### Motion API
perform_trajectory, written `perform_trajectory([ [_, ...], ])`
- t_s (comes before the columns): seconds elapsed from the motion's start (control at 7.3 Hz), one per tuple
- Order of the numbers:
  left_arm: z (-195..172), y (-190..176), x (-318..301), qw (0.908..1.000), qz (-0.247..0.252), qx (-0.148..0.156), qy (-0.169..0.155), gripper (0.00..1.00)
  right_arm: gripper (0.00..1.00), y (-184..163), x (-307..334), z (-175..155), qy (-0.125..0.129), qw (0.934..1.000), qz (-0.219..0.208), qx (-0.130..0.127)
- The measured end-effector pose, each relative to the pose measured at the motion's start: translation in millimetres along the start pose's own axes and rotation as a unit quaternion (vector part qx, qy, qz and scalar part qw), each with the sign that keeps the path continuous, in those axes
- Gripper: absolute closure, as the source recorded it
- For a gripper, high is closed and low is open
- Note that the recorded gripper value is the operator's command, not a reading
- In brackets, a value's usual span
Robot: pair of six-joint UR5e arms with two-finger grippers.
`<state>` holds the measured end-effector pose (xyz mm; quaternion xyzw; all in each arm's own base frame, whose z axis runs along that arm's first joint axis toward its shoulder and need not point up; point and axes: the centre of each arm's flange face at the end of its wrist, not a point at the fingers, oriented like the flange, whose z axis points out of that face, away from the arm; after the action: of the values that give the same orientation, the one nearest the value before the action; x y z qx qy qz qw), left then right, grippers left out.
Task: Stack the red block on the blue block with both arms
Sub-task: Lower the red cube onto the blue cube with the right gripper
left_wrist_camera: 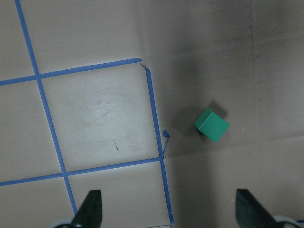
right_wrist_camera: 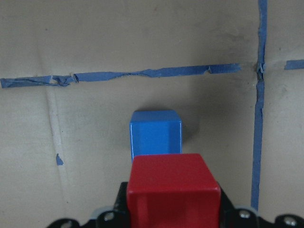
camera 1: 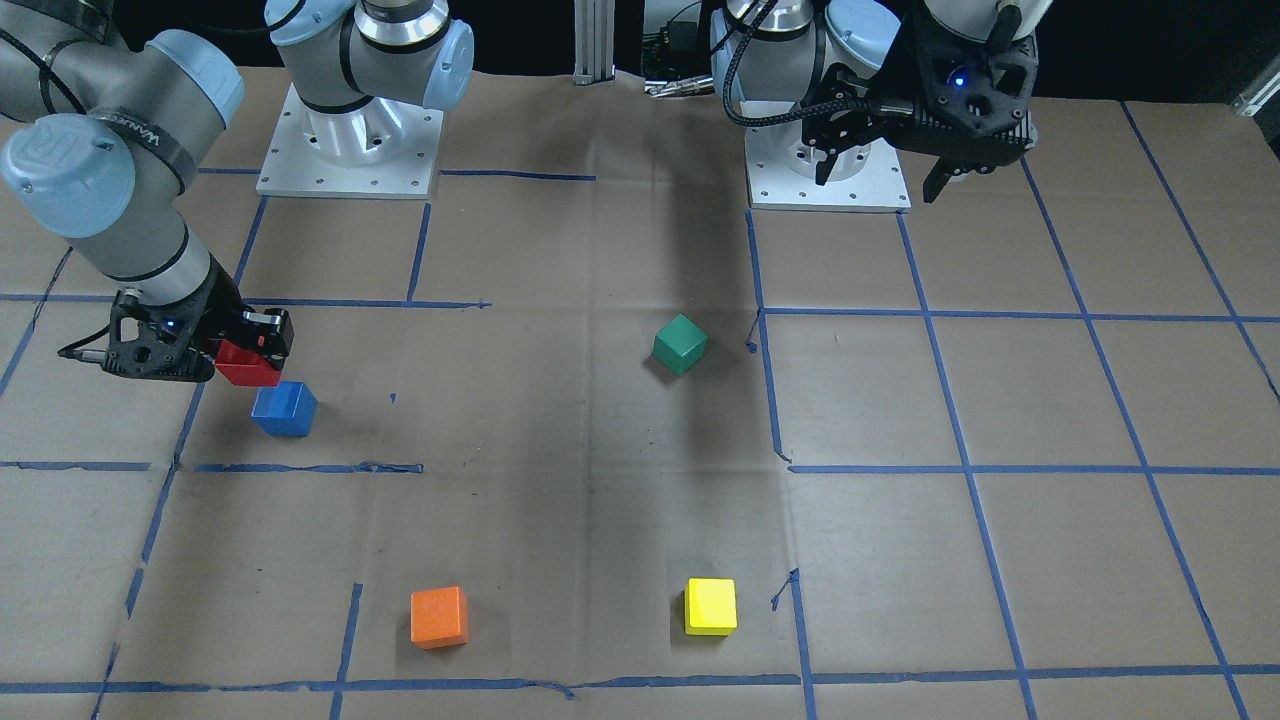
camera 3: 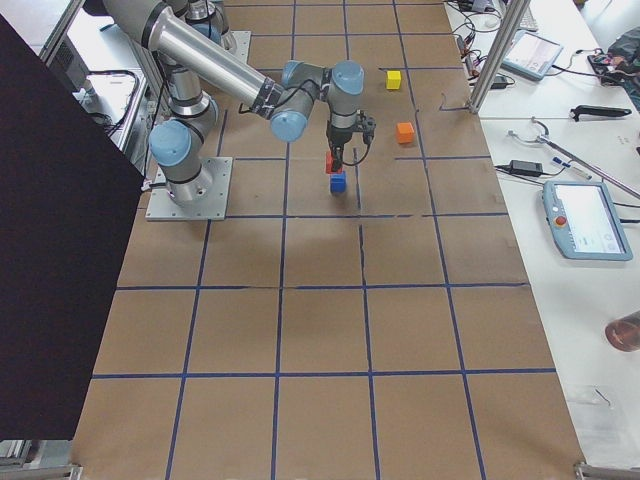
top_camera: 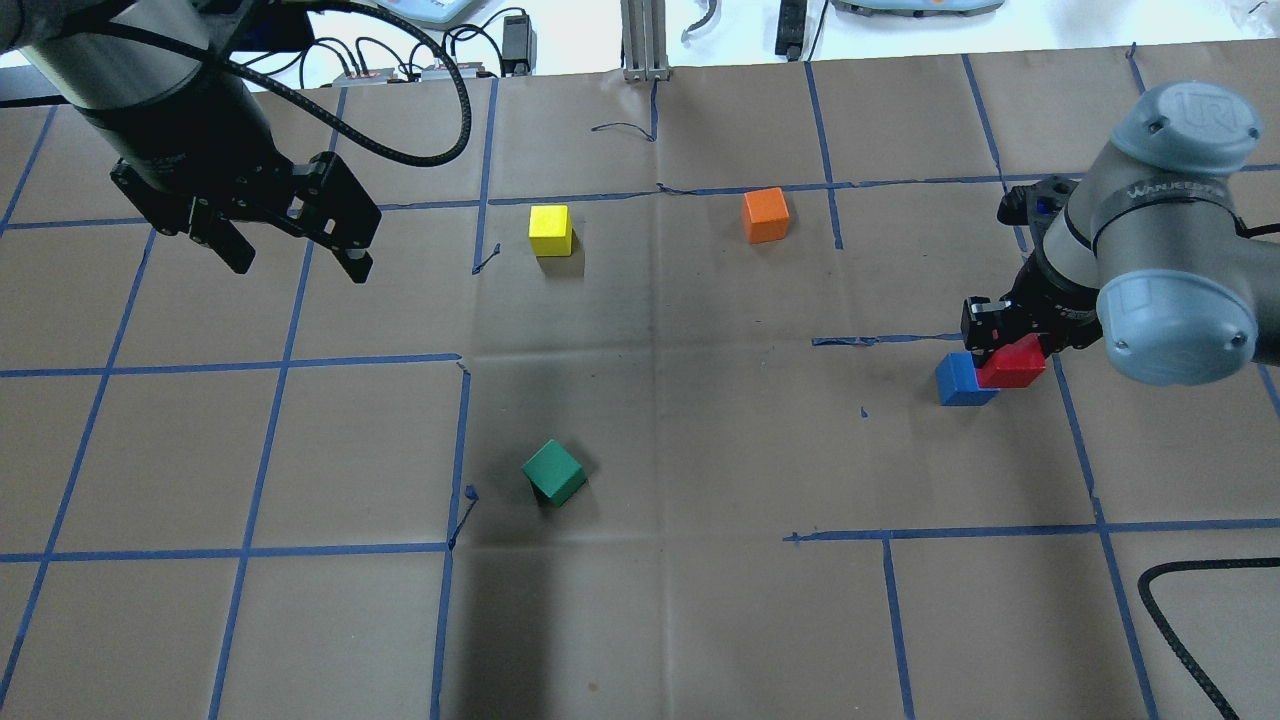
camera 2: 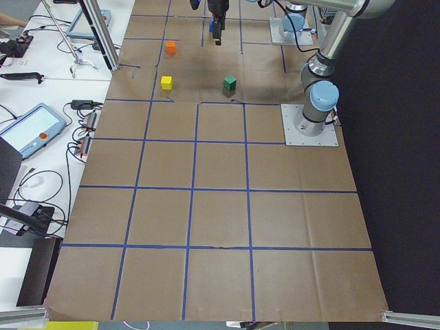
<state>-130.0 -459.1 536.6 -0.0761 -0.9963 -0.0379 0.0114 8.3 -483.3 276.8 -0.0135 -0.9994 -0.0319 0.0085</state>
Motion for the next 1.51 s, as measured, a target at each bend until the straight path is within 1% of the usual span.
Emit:
perform_trajectory([
  [0.14, 0.5, -0.2, 0.1, 1.0, 0.0, -0.001, 0.001, 0.0, 0.91, -2.0, -0.1, 6.1, 0.0, 0.9999, -0.011, -0.001],
  [0.41, 1.6, -0.8, 0.3, 1.0, 0.0, -0.002, 0.003, 0.0, 0.91, -14.4, 2.1, 19.8, 0.003, 0.9998, -0.015, 0.011],
  [0.82, 3.2, -3.2, 0.6, 1.0, -0.001, -0.003, 0.006, 0.0, 0.91, -22.2, -1.2, 21.4, 0.003, 0.9994, -0.017, 0.029],
  [1.1, 3.8, -3.4, 0.6, 1.0, -0.001, -0.004, 0.006, 0.0, 0.9, -23.9, -8.1, 22.1, -0.004, 0.9993, -0.021, 0.032],
  [1.51, 2.2, -1.6, 0.2, 1.0, 0.0, -0.002, 0.003, 0.0, 0.9, -28.4, -7.3, 32.0, 0.001, 0.9994, -0.022, 0.029],
])
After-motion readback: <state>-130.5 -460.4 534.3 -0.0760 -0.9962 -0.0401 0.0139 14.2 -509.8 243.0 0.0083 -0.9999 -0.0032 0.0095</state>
